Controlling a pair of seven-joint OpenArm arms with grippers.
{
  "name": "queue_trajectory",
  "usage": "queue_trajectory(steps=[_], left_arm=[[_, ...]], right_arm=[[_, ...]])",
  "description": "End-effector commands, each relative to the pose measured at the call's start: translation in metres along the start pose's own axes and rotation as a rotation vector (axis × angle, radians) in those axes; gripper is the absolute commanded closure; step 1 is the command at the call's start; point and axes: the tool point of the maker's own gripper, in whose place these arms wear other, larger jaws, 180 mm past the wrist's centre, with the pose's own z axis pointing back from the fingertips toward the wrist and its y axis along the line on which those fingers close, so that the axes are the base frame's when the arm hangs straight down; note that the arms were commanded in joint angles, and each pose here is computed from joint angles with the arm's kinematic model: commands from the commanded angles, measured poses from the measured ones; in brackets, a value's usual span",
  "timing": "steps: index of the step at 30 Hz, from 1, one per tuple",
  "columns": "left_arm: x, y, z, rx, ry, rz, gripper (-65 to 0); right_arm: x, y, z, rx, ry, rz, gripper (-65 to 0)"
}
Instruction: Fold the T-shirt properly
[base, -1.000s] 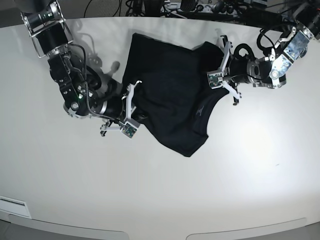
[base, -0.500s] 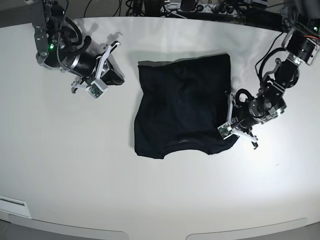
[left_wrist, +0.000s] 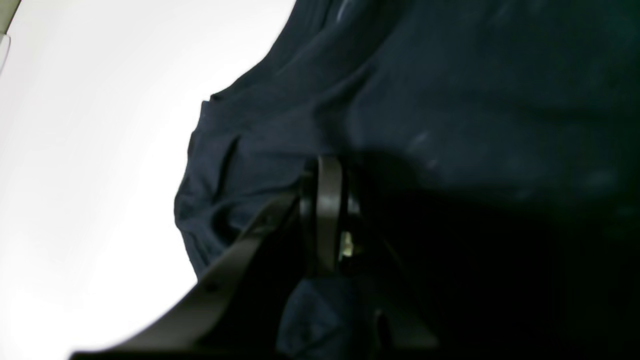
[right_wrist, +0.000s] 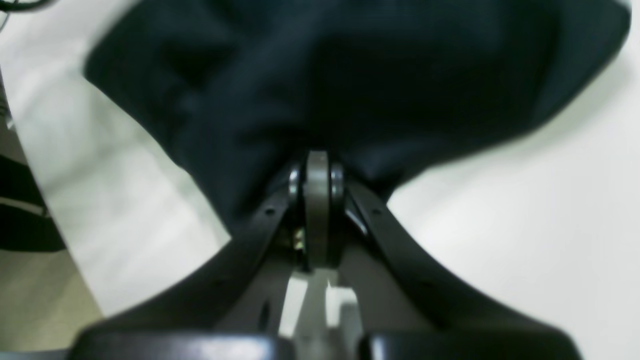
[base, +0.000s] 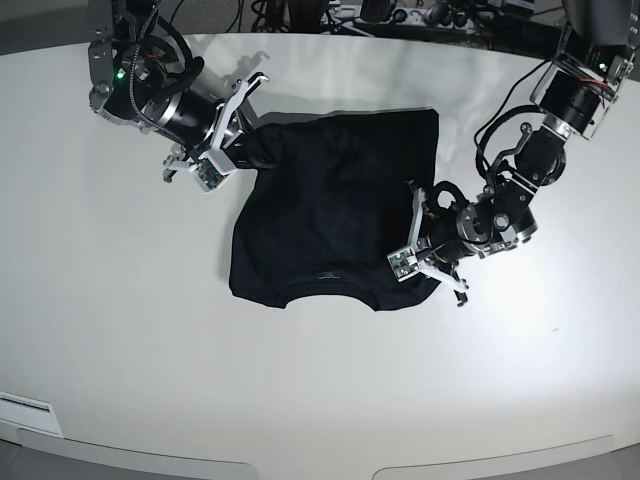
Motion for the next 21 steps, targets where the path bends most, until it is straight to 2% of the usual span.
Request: queue_trajectory(steps=[1, 4, 7, 10, 14, 18, 21], left_arm=[[0.023, 0.028, 0.013, 0.069, -0.069, -0.005, 0.0], [0.051, 0.041, 0.034, 0.060, -0.163, 0.040, 0.0], [0.079, 0.039, 0.068, -0.025, -0.290, 0.141, 0.0], [0.092, 0.032, 0.103, -0.095, -0.421, 0.325, 0.0], [0.084, 0.007, 0.133, -0.176, -0.480, 0.488, 0.0], [0.077, -0.024, 0.158, -0.223, -0.478, 0.546, 0.0], [0.076, -0.050, 0.181, -0.257, -0.475, 0.566, 0.0]], right_arm=[[0.022, 0.003, 0.006, 0.006, -0.071, 0.032, 0.0], [0.047, 0.006, 0.019, -0.029, -0.122, 0.114, 0.0], [0.067, 0.008, 0.037, -0.066, -0.180, 0.148, 0.0], [0.080, 0.013, 0.055, -0.062, -0.251, 0.087, 0.0], [0.091, 0.031, 0.079, 0.065, -0.365, 0.026, 0.0], [0.085, 0.030, 0.098, 0.103, -0.374, -0.092, 0.0], [0.068, 0.034, 0.110, 0.129, -0.319, -0.174, 0.0]])
